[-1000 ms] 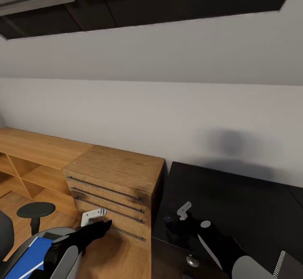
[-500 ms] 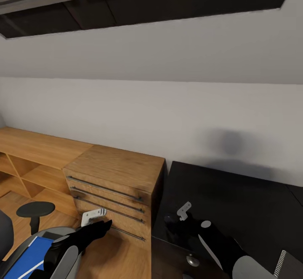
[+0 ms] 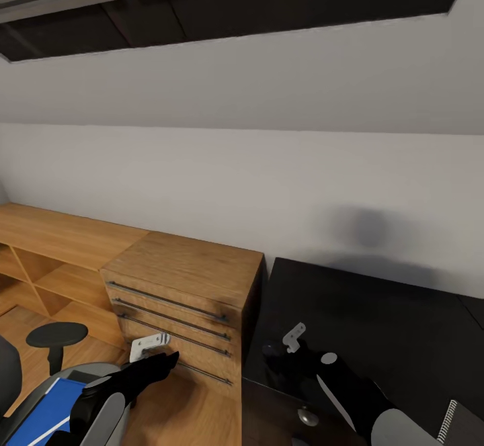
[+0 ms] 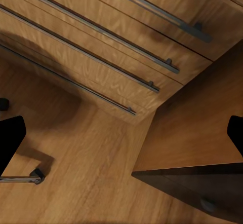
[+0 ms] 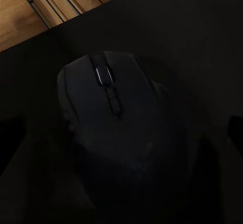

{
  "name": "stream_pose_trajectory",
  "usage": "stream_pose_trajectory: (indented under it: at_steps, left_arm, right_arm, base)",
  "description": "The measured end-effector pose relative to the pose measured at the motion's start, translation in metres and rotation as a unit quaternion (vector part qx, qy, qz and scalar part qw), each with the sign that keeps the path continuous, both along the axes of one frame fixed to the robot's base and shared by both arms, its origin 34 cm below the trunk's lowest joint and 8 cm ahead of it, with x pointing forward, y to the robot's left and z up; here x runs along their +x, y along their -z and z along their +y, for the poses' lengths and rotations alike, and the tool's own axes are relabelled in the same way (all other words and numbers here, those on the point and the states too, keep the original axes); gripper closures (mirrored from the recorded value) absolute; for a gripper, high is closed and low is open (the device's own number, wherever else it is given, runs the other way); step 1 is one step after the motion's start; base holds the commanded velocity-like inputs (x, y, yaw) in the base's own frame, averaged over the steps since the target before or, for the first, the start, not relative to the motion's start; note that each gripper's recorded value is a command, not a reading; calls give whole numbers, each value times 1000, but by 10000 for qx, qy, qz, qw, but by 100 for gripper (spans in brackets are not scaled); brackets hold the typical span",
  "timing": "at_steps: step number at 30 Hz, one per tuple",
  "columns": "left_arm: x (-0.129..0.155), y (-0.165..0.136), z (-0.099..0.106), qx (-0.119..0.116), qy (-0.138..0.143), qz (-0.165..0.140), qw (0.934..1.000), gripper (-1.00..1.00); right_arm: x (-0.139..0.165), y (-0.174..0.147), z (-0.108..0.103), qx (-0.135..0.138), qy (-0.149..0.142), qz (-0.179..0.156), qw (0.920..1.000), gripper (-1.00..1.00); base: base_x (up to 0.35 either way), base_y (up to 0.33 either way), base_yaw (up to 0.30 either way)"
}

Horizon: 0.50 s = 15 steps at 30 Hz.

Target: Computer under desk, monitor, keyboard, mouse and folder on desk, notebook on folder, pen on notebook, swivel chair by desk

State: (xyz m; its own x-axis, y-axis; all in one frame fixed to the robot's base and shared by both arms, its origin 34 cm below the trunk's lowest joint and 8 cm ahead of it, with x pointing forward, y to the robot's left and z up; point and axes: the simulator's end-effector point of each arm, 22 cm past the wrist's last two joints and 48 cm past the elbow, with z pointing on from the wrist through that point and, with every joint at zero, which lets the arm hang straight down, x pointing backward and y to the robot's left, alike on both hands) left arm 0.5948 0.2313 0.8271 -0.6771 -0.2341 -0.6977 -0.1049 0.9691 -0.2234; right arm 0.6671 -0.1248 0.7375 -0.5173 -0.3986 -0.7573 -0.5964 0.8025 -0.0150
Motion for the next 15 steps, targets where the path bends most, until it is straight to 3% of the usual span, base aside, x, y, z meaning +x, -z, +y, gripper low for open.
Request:
stream_pose_trajectory:
  at_steps: [4,5,15]
  left_arm:
    - [0,0,0,0,0,0,10000,-100]
    - [0,0,0,0,0,0,10000,-100]
    - [0,0,0,1,0,0,10000,-100]
  right_arm:
    - [0,0,0,-2,-4,-1,10000,-100]
    - [0,0,0,-3,-5,-1,10000,100]
    - [0,-1,1,2,-28,-8,10000,100]
  base:
    - [0,0,0]
    - [0,0,0]
    - [0,0,0]
